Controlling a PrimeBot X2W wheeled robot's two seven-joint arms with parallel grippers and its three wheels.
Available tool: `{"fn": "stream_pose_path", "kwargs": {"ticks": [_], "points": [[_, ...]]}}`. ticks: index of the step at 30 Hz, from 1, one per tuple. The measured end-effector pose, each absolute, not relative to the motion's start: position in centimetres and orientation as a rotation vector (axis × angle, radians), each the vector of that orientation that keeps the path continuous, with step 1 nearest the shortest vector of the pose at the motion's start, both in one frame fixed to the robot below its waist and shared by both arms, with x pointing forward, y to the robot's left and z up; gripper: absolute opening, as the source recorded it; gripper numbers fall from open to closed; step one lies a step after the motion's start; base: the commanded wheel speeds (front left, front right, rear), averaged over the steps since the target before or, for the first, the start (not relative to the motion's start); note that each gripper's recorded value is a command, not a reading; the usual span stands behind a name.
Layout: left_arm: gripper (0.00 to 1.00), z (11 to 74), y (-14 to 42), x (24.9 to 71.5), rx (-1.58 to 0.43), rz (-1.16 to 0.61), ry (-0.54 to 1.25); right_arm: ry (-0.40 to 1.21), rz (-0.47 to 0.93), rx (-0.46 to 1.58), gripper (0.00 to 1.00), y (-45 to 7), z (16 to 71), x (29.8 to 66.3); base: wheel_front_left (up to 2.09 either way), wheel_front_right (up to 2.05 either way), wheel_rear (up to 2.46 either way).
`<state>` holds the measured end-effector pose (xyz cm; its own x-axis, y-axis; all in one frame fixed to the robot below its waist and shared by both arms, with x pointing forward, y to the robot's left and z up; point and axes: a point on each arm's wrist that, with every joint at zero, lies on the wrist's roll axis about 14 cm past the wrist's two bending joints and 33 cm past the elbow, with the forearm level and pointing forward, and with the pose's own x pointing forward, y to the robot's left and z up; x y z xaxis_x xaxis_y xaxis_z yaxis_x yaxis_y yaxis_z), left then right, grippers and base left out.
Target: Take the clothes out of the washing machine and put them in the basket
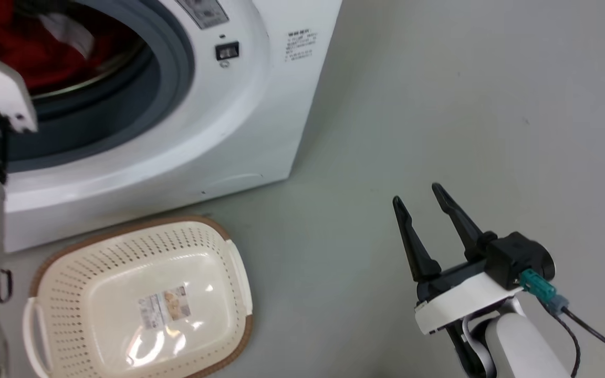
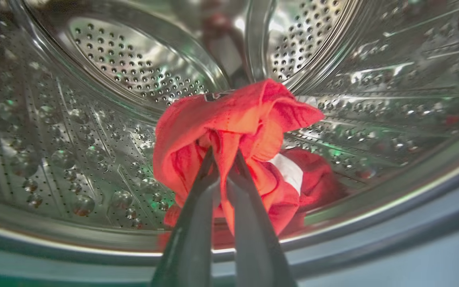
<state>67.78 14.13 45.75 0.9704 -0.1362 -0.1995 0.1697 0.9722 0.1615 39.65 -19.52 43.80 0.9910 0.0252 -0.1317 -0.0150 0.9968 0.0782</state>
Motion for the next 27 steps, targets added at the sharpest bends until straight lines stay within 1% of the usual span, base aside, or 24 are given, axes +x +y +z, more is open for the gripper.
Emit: {"fn": "stream_pose_path", "kwargs": {"ticks": [11, 15, 27], "points": [[0.0, 49.3, 14.6, 60.7, 0.082, -0.16, 0.123, 0.089, 0.042, 0.074, 1.0, -18.5, 45.9, 37.2, 0.0, 0.0, 0.0], [0.0, 52.2, 14.9, 58.7, 0.04, -0.155, 0.04, 0.064, 0.061, 0.072, 1.0, -17.9, 47.0, 36.9, 0.0, 0.0, 0.0], [0.0, 55.4, 15.3, 50.5, -0.044, -0.16, -0.133, 0.045, 0.113, 0.051, 1.0, -16.2, 48.5, 35.8, 0.0, 0.0, 0.0]]}}
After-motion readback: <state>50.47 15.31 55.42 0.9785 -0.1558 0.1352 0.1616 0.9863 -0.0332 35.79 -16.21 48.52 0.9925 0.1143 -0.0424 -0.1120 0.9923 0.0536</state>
